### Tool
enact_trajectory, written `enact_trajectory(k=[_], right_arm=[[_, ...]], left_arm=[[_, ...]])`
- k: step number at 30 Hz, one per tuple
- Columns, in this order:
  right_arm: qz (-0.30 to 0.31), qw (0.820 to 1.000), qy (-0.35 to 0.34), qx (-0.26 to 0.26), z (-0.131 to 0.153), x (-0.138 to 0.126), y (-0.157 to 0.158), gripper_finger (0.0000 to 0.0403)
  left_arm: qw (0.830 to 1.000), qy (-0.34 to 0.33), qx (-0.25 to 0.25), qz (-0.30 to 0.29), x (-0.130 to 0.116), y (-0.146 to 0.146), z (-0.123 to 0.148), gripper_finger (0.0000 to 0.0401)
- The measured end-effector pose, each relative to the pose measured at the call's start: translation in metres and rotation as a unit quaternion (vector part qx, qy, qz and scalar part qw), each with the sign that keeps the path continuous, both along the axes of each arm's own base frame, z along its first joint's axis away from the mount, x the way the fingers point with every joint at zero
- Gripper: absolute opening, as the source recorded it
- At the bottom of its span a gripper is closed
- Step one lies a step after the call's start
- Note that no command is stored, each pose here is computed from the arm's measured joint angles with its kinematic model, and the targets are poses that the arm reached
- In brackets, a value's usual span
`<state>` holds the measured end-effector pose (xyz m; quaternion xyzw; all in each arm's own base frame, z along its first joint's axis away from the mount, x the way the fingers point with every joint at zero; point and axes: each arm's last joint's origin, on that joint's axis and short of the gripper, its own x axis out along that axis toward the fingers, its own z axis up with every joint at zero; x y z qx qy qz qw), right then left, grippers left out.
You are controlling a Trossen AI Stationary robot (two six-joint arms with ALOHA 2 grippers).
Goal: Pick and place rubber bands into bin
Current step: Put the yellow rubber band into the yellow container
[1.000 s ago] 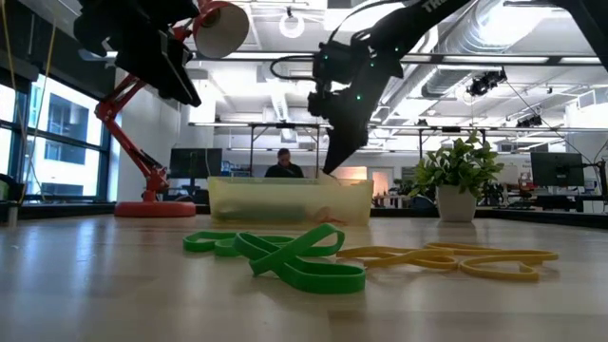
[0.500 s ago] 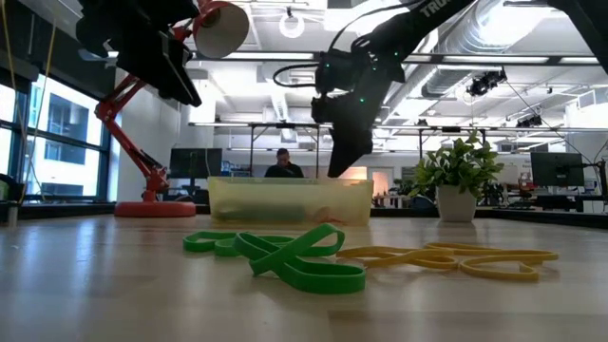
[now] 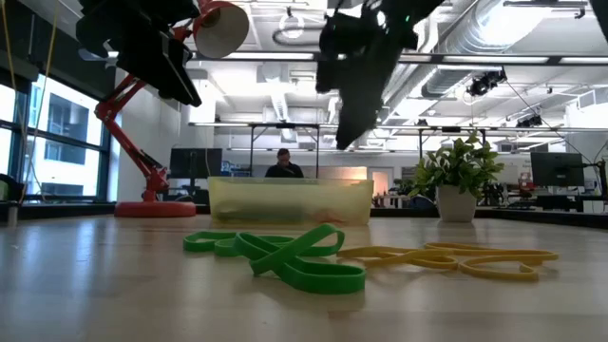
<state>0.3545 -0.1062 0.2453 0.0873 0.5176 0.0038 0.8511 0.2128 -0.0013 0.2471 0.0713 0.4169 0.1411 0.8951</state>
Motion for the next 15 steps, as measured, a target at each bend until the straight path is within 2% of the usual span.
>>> enact_trajectory(k=[11,15], right_arm=[[0.1,0.994,0.038,0.017,0.015,-0.004,0.092,0.0156],[0.1,0.994,0.047,0.021,0.007,-0.005,0.117,0.0141]], left_arm=[[1.0,0.002,0.016,0.008,0.0,0.001,0.0,0.0188],[1.0,0.002,0.016,0.008,0.0,0.001,0.0,0.0189]])
